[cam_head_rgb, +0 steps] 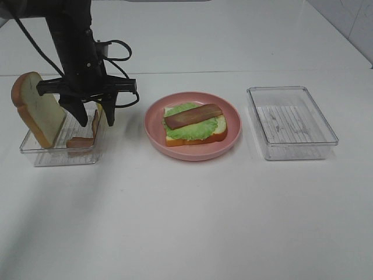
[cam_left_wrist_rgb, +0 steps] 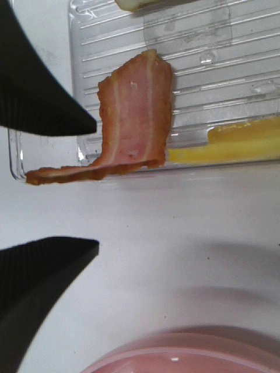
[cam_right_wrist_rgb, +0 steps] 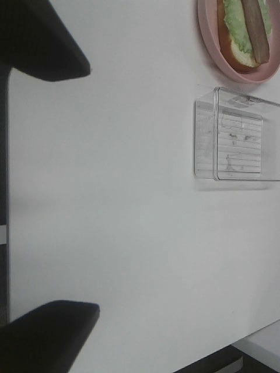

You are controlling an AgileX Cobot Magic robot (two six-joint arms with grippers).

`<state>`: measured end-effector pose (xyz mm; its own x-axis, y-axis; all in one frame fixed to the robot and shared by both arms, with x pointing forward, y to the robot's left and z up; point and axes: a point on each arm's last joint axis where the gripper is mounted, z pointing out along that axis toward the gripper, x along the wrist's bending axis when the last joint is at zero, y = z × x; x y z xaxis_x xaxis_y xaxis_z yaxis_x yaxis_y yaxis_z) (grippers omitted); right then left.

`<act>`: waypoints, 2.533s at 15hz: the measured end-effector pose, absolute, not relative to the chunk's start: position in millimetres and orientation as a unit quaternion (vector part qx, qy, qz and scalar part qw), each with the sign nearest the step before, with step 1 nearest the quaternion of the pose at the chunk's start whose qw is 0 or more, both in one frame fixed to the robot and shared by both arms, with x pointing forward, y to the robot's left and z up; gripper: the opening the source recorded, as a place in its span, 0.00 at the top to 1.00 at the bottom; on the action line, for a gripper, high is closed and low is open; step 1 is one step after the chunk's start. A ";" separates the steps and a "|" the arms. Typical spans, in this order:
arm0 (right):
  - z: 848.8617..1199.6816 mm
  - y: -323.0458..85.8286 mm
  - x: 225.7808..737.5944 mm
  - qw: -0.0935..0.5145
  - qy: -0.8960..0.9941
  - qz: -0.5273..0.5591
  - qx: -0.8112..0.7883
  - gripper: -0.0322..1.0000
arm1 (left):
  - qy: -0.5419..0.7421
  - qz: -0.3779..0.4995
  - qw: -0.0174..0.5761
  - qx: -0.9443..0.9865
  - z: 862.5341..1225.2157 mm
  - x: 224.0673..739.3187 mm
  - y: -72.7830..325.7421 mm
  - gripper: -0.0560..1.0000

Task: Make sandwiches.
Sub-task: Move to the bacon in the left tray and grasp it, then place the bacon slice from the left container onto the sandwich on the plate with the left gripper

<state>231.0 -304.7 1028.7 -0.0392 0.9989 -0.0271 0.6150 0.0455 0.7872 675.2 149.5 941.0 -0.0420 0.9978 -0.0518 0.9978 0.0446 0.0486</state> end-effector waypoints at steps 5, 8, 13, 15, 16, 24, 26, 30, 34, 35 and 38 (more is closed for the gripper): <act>1028.7 -304.7 231.0 0.312 0.652 0.307 0.619 0.01 | 0.723 0.007 0.024 0.690 940.9 674.7 152.0 0.95; 1028.7 -304.7 231.0 0.313 0.652 0.308 0.619 0.01 | 0.718 0.027 0.010 0.696 941.5 675.5 156.2 0.95; 1028.7 -304.7 231.0 0.313 0.652 0.308 0.619 0.01 | 0.724 0.012 0.057 0.687 962.2 682.6 147.4 0.95; 1028.7 -304.7 231.0 0.313 0.652 0.308 0.619 0.01 | 0.728 -0.005 0.095 0.679 978.9 685.1 140.8 0.95; 1028.7 -304.7 231.0 0.313 0.652 0.308 0.619 0.01 | 0.729 -0.029 0.138 0.670 997.9 686.8 132.8 0.95; 1028.7 -304.6 231.0 0.312 0.652 0.308 0.619 0.01 | 0.682 -0.128 0.264 0.670 1047.1 678.7 82.9 0.95; 1028.7 -304.6 231.0 0.312 0.652 0.308 0.619 0.01 | 0.668 -0.129 0.304 0.667 1051.2 680.7 73.0 0.95; 1028.7 -304.6 231.0 0.312 0.652 0.308 0.619 0.01 | 0.647 -0.112 0.382 0.650 1059.8 682.1 46.0 0.95; 1028.7 -304.6 231.0 0.312 0.652 0.308 0.619 0.01 | 0.651 -0.161 0.426 0.608 1041.1 691.3 27.0 0.95; 1028.7 -304.6 231.0 0.312 0.652 0.308 0.619 0.01 | 0.651 -0.170 0.426 0.605 1035.1 692.7 24.5 0.95; 1028.7 -304.6 231.0 0.312 0.652 0.308 0.619 0.01 | 0.637 -0.204 0.411 0.620 997.2 696.1 12.4 0.95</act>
